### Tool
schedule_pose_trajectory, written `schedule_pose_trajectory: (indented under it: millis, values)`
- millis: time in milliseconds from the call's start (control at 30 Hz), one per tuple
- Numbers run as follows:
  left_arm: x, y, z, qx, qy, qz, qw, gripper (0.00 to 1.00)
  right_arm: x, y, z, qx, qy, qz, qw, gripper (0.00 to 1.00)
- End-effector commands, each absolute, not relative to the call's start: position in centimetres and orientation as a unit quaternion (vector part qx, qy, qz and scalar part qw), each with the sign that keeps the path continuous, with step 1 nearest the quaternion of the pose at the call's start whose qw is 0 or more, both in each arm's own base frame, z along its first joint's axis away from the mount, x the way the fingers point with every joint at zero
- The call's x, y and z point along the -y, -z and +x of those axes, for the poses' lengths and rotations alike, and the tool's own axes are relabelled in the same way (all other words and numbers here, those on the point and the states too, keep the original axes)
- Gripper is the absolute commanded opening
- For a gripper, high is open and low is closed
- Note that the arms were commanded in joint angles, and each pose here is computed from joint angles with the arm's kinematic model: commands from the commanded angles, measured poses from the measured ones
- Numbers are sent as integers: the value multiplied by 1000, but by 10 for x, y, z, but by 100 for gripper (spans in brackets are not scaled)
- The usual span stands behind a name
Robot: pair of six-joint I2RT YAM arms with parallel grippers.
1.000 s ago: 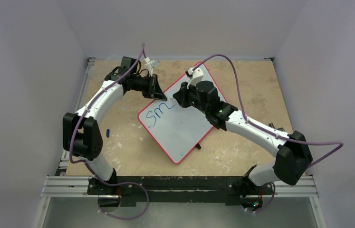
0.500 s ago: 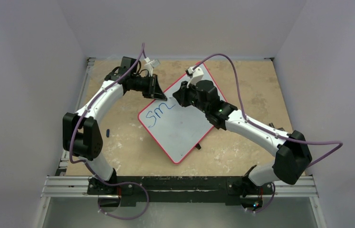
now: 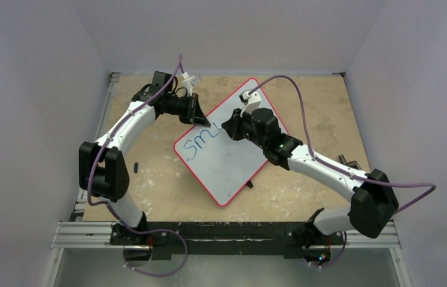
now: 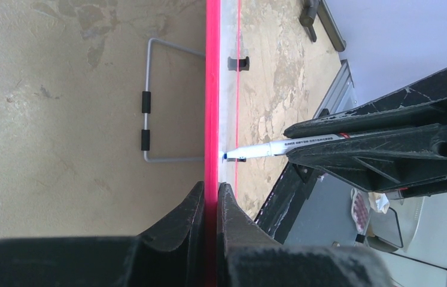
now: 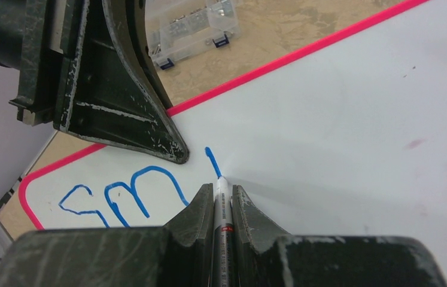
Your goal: Write a sentence on the whiteboard
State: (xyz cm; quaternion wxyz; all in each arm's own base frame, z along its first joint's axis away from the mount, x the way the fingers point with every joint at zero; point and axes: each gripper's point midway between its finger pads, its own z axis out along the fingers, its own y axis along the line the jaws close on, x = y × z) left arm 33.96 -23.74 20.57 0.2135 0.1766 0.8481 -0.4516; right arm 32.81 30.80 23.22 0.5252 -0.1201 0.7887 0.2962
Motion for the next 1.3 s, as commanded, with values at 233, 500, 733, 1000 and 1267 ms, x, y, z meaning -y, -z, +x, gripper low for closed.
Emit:
schedule_pose_trajectory:
  millis: [233,500,733,1000,1267]
  values:
    - [238,-229,342,-831,439,215,266,0,-297,-229,316,-795,-299,-111,516,0]
    - [237,-235,341,-829,436,217,274,0,-290,-250,310,-786,-307,-103,527,0]
    - [236,-236,341,-830,433,217,277,0,-293,-285,318,-763,-317,-96,556,0]
    - [236,-237,340,-829,431,219,280,0,-306,-305,337,-753,-313,-96,571,0]
    - [236,-237,339,-830,430,220,279,0,-321,-302,347,-755,-320,-102,563,0]
